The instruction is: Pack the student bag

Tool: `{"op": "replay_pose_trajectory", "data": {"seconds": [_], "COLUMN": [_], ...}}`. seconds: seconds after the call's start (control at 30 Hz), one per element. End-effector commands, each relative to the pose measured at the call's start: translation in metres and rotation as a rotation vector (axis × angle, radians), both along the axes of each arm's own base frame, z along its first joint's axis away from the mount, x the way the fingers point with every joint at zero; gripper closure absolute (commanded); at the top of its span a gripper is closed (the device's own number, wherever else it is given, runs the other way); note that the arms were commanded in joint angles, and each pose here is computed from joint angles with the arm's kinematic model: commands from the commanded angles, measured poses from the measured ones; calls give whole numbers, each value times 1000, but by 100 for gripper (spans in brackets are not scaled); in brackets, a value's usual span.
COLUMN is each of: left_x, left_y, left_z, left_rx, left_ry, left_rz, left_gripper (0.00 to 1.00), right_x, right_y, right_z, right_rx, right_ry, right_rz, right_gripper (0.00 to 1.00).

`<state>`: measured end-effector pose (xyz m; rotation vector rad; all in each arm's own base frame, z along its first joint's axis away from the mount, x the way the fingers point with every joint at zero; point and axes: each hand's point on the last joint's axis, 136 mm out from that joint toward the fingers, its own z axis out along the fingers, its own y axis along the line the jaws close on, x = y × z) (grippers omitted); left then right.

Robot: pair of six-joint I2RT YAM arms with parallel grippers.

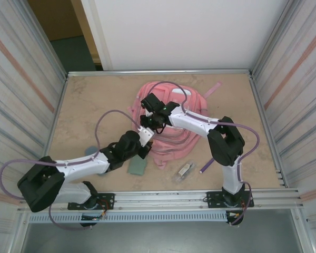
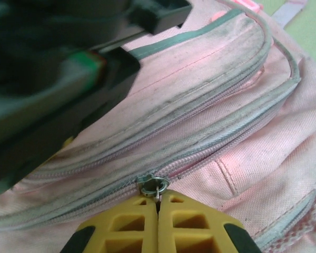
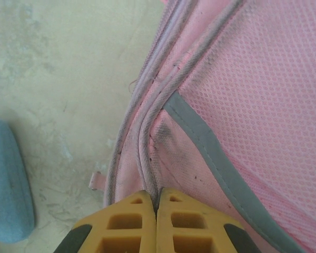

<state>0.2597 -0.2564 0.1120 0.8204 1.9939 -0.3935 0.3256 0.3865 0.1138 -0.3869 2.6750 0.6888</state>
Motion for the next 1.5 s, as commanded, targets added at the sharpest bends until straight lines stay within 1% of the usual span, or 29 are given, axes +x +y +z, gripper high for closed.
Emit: {"op": "replay_pose_trajectory", "data": {"seconds": [0.0, 0.03, 0.1, 0.17, 0.27, 0.33, 0.4, 0.5, 0.57, 0.67, 0.7, 0.73, 0.8, 0.87, 0.93, 1.0, 1.13, 1.23, 1.3, 1.37, 1.47], "left_x": [19, 23, 26, 25, 31, 35, 42, 44, 42, 38, 41, 49, 64, 72, 78, 85, 105, 121, 131, 140, 154], "left_y": [22, 31, 39, 40, 43, 48, 59, 54, 43, 31, 31, 34, 39, 30, 28, 32, 52, 65, 73, 80, 93], "left_z": [28, 28, 33, 36, 38, 38, 35, 40, 48, 53, 56, 58, 67, 79, 80, 76, 55, 43, 40, 34, 19], "left_rx": [-129, -140, -141, -101, -52, -49, -42, -71, -105, -96, -88, -81, -96, -113, -83, -68, -103, -79, -88, -107, -99], "left_ry": [37, 46, 15, -10, -10, -5, -9, -15, -30, -56, -67, -75, -33, -40, -60, -69, 12, 38, 57, 105, 155], "left_rz": [85, 113, 131, 127, 150, 165, 225, 181, 119, 52, 52, 93, 163, 137, 117, 132, 202, 254, 285, 304, 354], "left_gripper": [100, 100, 100, 100, 100, 100, 100, 100, 100, 100, 100, 100, 100, 100, 100, 100, 100, 100, 100, 100, 100], "right_x": [0, -2, -4, -7, -14, -21, -29, -39, -48, -61, -65, -70, -73, -73, -70, -65, -62, -60, -61, -63, -62], "right_y": [-17, -24, -37, -50, -66, -74, -80, -89, -94, -101, -104, -105, -107, -109, -113, -118, -125, -125, -121, -119, -120], "right_z": [21, 25, 31, 35, 41, 45, 48, 51, 57, 62, 64, 68, 77, 90, 104, 115, 118, 115, 116, 116, 120], "right_rx": [-24, -41, -58, -69, -81, -91, -94, -100, -99, -113, -111, -106, -90, -78, -99, -138, -191, -184, -166, -159, -170], "right_ry": [-114, -140, -172, -194, -227, -236, -245, -260, -280, -355, -390, -426, -494, -569, -650, -714, -772, -771, -771, -775, -805], "right_rz": [57, 64, 87, 118, 175, 221, 275, 340, 395, 507, 543, 584, 626, 664, 686, 698, 738, 737, 738, 748, 731], "right_gripper": [100, 100, 100, 100, 100, 100, 100, 100, 100, 100, 100, 100, 100, 100, 100, 100, 100, 100, 100, 100, 100]}}
